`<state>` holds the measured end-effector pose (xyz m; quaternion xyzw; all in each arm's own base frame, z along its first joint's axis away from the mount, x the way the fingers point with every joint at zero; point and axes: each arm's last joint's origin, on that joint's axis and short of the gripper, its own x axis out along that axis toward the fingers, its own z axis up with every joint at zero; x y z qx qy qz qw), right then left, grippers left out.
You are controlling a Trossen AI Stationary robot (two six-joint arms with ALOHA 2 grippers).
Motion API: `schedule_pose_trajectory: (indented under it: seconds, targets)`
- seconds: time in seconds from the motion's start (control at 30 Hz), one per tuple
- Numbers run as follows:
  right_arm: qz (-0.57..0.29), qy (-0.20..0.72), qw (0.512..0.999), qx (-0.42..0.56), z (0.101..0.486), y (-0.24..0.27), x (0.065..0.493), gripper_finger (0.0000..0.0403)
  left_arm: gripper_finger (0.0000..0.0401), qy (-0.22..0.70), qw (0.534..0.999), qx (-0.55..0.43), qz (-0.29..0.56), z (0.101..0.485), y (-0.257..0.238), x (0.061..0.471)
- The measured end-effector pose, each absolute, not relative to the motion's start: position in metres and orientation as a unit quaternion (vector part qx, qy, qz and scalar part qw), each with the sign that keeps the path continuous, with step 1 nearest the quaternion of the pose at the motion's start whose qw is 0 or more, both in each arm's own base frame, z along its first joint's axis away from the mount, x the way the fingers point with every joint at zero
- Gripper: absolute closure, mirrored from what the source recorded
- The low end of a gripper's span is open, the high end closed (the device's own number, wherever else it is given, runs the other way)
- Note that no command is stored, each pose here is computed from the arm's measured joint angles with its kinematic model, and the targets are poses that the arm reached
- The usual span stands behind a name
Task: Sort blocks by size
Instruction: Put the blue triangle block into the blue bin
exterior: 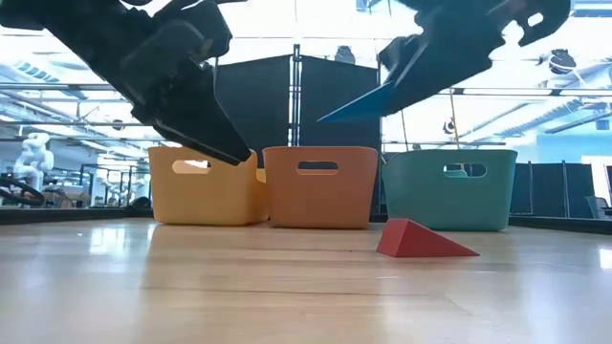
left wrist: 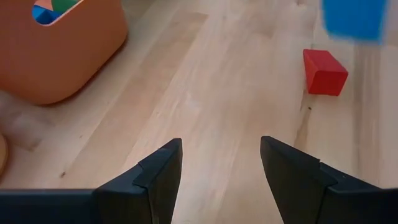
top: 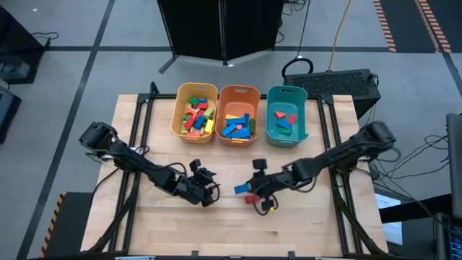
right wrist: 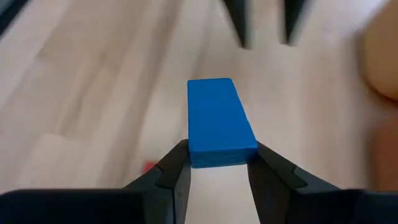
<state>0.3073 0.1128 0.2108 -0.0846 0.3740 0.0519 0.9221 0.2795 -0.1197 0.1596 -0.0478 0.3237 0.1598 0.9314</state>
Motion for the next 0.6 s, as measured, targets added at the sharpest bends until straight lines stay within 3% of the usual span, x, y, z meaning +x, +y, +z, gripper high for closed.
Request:
schedule_pose_trajectory:
  seconds: [0.6]
  targets:
    - [-0.187, 0.386, 0.898, -0.098, 0.294, 0.049, 0.206, 0.0282, 0.0183, 0.316, 0.933, -0.061, 0.16, 0.161, -0.121, 0.28]
